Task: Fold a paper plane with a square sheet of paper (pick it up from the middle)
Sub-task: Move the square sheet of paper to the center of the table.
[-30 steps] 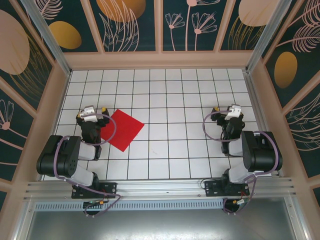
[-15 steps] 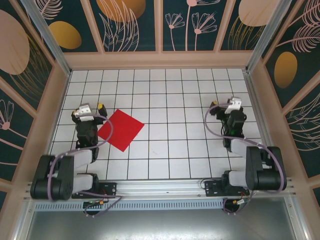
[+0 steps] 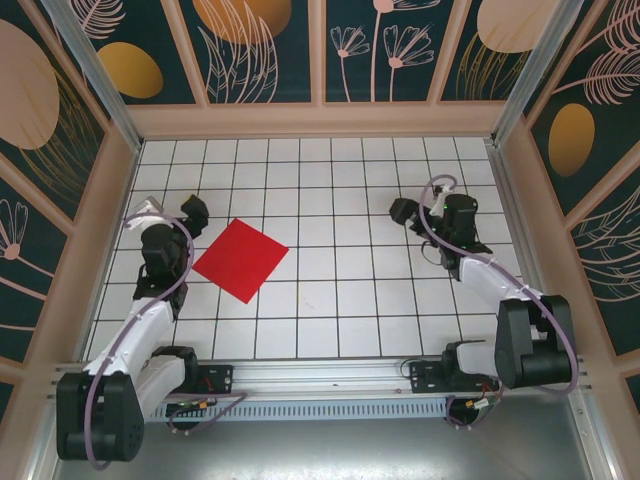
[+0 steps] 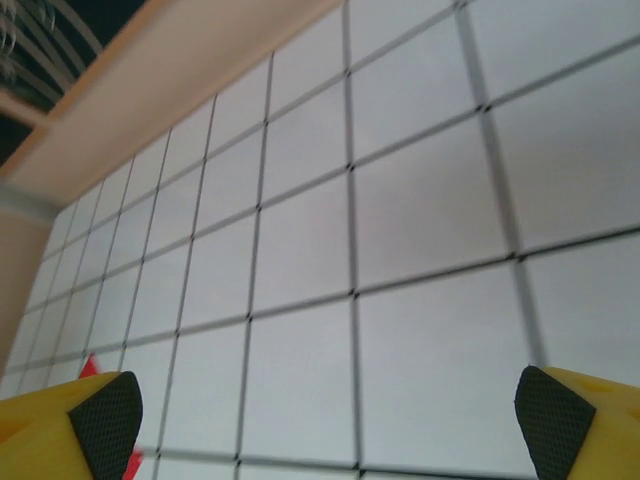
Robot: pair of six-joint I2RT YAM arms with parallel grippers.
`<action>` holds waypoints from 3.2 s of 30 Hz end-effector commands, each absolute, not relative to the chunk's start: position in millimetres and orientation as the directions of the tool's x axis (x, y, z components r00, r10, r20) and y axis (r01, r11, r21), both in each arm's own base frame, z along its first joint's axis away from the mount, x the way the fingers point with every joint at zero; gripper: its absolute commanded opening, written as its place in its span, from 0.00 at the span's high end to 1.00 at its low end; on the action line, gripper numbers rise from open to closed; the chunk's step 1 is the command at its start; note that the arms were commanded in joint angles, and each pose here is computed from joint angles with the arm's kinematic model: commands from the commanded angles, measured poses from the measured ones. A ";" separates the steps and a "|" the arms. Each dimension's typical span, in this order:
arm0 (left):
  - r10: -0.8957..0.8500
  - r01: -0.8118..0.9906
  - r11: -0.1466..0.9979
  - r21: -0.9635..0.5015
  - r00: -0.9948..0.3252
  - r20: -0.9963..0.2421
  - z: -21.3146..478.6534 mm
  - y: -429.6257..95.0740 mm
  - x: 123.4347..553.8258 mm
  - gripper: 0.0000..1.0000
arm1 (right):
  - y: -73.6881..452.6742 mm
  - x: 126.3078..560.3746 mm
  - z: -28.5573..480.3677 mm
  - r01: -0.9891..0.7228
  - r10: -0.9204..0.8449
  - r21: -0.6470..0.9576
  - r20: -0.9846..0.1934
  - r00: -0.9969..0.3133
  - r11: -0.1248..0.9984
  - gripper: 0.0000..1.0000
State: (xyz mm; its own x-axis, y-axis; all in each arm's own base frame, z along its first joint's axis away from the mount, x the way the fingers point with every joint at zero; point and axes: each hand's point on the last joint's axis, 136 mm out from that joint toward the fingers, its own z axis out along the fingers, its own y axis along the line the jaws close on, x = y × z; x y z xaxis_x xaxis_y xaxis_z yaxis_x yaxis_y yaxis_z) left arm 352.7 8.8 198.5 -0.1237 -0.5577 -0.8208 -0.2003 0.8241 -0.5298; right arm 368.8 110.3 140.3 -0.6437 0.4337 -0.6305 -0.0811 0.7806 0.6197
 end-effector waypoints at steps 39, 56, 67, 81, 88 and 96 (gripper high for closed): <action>-0.310 -0.172 0.888 -0.426 -0.909 -0.278 27.3 -136.5 248.6 0.01 | 280.2 313.2 57.2 -0.128 0.164 0.553 -0.448 -0.879 0.823 0.02; -0.300 -0.109 0.770 -0.629 -0.931 -0.206 38.8 -237.7 263.9 0.01 | 236.4 298.4 49.7 -0.010 0.242 0.475 -0.465 -0.852 0.880 0.01; -0.367 -0.086 0.605 -0.791 -0.912 -0.182 83.2 -300.8 288.7 0.01 | 225.2 297.8 61.4 0.071 0.344 0.526 -0.443 -0.828 0.848 0.02; -0.598 -0.272 0.789 -0.551 -0.548 -0.585 158.7 -115.6 293.2 0.01 | 353.0 307.1 86.7 -0.077 0.219 0.685 -0.334 -0.917 0.724 0.31; -0.635 -0.340 0.770 -0.540 -0.499 -0.590 150.4 -84.1 277.4 0.01 | 414.4 297.8 65.1 -0.116 0.106 0.670 -0.281 -0.954 0.733 0.36; -0.618 -0.331 0.784 -0.526 -0.504 -0.603 147.2 -80.0 270.9 0.01 | 399.8 271.9 19.2 -0.092 0.033 0.558 -0.210 -0.977 0.825 0.38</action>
State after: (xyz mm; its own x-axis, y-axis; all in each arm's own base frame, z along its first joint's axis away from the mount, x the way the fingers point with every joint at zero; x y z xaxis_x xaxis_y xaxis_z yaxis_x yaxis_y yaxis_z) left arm 275.4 -88.5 155.5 -0.4963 -0.6433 -0.5830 -0.3137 0.7590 -0.5705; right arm 284.0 415.1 38.6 -0.9628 0.0619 -0.2632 -0.1171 0.7819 0.6123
